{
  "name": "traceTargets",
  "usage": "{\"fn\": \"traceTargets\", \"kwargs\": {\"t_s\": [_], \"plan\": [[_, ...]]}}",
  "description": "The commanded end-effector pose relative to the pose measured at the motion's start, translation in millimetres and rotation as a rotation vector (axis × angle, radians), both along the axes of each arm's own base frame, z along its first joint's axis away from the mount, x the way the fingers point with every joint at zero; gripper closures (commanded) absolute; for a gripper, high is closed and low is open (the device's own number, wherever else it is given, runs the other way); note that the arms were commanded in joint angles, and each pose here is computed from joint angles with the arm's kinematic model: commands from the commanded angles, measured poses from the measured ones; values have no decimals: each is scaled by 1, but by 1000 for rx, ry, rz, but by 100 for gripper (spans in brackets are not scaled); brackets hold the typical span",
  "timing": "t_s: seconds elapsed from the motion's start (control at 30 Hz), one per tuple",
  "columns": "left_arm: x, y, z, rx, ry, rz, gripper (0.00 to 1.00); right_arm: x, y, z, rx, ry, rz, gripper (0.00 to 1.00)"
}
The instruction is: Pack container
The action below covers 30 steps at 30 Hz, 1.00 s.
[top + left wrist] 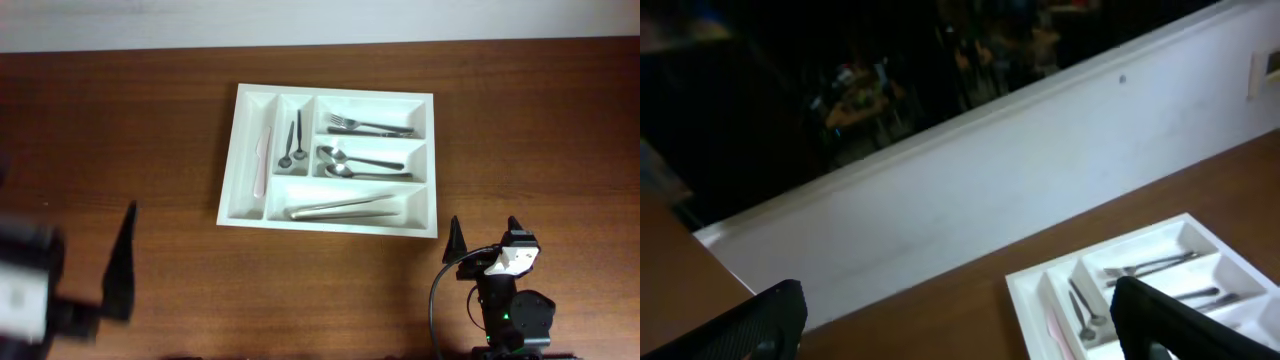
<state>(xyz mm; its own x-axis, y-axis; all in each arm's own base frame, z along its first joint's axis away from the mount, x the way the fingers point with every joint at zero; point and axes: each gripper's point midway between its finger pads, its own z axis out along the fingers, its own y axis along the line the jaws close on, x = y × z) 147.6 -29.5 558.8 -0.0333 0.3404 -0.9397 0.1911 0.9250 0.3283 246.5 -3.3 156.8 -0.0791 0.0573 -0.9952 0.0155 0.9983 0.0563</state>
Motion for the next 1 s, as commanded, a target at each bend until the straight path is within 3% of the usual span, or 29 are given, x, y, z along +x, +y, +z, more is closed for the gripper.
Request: {"fn": "traceTargets", "kwargs": {"t_s": [0.0,0.1,0.23,0.47,0.53,0.63,0.73,0.97], "plan": [[-25,-1,-12,-6,-10,-4,1,0,-1,-3,8,5,-8,1],[-47,-1,-40,-6,4,-1,1,0,-1,-3,8,5,-8,2],[-54,20,-94,10,78,122,1,0,-1,-3,8,5,-8,1],[-52,22,-194,19,257,133,1,0,-1,-3,8,5,-8,1],[-57,23,-249,28,417,135,1,0,-1,-3,8,5,-8,1],[-51,22,-270,31,473,133,1,0,-1,-3,8,5,-8,1],[-36,23,-264,29,420,134,1,0,-1,-3,8,5,-8,1],[26,16,-237,10,144,89,1,0,-1,-3,8,5,-8,1]]}}
